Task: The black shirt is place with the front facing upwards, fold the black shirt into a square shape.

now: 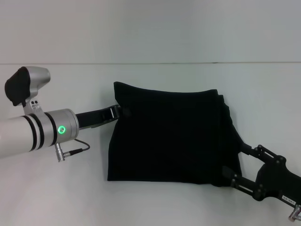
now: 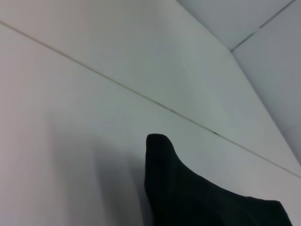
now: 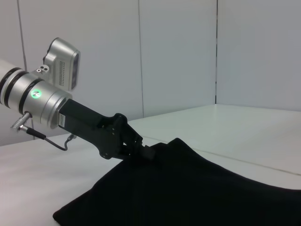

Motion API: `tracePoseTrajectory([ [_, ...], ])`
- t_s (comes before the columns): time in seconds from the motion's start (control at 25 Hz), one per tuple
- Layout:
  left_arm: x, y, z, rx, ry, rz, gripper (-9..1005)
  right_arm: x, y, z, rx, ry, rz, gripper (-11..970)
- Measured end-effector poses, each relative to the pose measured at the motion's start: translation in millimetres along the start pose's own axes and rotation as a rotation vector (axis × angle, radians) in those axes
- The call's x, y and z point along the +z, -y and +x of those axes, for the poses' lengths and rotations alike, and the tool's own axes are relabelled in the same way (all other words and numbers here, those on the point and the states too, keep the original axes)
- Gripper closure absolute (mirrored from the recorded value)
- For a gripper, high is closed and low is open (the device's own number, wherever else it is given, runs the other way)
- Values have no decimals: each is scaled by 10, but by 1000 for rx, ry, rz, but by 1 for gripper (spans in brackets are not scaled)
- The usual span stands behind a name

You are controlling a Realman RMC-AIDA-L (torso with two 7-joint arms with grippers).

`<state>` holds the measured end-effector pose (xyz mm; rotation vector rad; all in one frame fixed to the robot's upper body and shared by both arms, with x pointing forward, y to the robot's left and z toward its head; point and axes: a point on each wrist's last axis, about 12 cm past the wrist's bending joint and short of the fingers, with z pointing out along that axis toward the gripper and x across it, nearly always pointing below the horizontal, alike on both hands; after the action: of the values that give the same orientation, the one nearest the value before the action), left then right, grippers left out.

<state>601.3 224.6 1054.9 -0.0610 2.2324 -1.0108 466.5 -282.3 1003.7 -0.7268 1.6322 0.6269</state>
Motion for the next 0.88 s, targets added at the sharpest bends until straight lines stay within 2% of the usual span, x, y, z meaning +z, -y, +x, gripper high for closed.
tracePoseTrajectory([
  [0.24, -57, -32, -11, 46, 4, 3, 964, 35, 9, -9, -4, -3, -3, 136],
  [0.4, -189, -63, -68, 113, 33, 15, 835, 48, 17, -13, -8, -5, -1, 136],
  [0.48, -307, -50, -103, 191, 50, 61, 770, 69, 25, -26, -10, -2, -2, 136],
  [0.64, -577, 16, -45, 441, 70, 210, 612, 140, 32, -63, -14, 8, -17, 136],
  [0.76, -786, 7, 140, 626, 90, 292, 437, 180, 30, -85, -19, 12, -31, 136],
  [0.88, -910, -17, 326, 732, 98, 342, 293, 217, 3, -87, -16, 16, -45, 136],
])
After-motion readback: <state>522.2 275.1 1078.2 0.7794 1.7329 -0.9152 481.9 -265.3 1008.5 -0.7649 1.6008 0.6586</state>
